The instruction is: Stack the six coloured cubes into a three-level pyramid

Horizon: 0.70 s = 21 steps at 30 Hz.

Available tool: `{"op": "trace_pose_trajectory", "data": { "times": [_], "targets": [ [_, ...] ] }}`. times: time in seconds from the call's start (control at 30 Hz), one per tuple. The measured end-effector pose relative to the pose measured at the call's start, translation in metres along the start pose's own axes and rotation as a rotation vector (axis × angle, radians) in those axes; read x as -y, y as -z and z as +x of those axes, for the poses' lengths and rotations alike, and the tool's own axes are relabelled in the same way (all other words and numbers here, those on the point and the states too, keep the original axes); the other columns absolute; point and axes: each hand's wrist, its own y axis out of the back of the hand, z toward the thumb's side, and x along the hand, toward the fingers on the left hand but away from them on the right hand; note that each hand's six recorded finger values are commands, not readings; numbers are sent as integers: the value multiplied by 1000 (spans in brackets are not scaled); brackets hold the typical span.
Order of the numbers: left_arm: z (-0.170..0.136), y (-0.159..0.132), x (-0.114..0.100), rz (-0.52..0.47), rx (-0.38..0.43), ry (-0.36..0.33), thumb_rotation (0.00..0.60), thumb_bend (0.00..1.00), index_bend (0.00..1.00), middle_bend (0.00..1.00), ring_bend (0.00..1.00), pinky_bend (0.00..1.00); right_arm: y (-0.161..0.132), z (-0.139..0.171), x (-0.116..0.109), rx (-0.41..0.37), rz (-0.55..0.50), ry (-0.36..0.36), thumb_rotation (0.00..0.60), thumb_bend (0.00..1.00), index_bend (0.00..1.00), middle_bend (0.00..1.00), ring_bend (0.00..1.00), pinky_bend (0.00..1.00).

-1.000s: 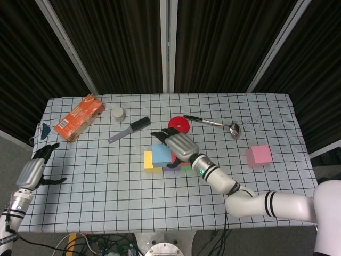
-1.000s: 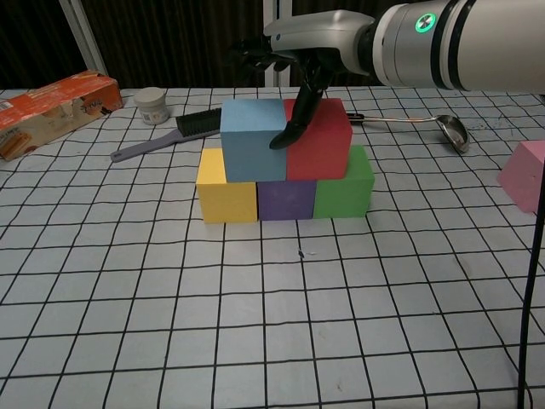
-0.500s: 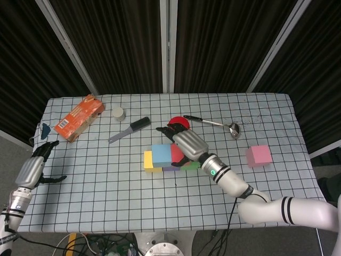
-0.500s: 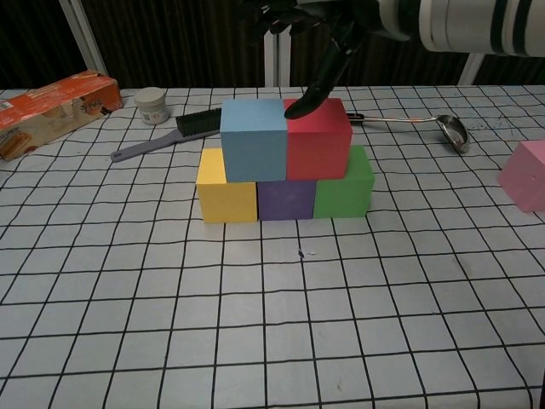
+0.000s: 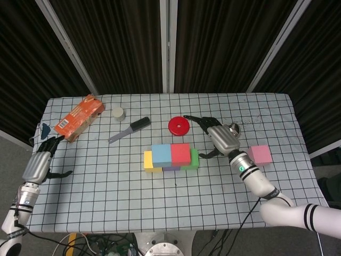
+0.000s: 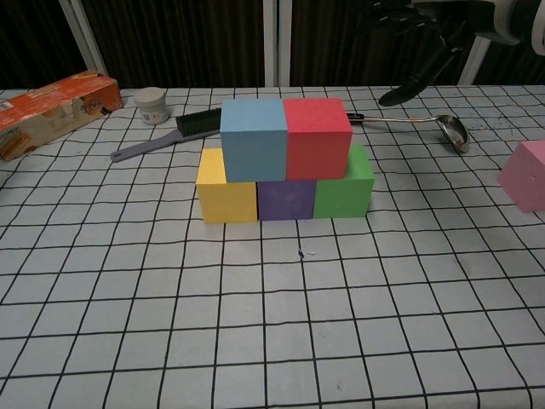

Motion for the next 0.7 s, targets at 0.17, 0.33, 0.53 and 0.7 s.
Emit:
{"op": "trace_pose_trajectory", "data": {
  "times": [0.17, 0.33, 0.53, 0.7],
  "targets": [
    [-1, 2, 2, -2, -13, 5, 600, 63, 48, 88, 0, 65, 7, -7, 15, 2, -32, -17, 600, 90, 0, 81, 0, 0],
    [-1, 6, -1, 0, -19, 4, 600, 63, 48, 88, 0, 65, 9, -16, 30, -1, -59, -33, 600, 94, 0, 75, 0, 0],
    [-2, 8, -2, -8, -25, 1, 600, 63, 48, 88, 0, 65, 7, -22, 43, -10, -61, -62, 600, 96, 0, 70, 0, 0],
    [-3, 10, -1, -10, -26, 5, 600, 63, 48, 88, 0, 65, 2, -27, 49, -18, -65, -74, 600, 100, 0, 70, 0, 0]
  ]
}}
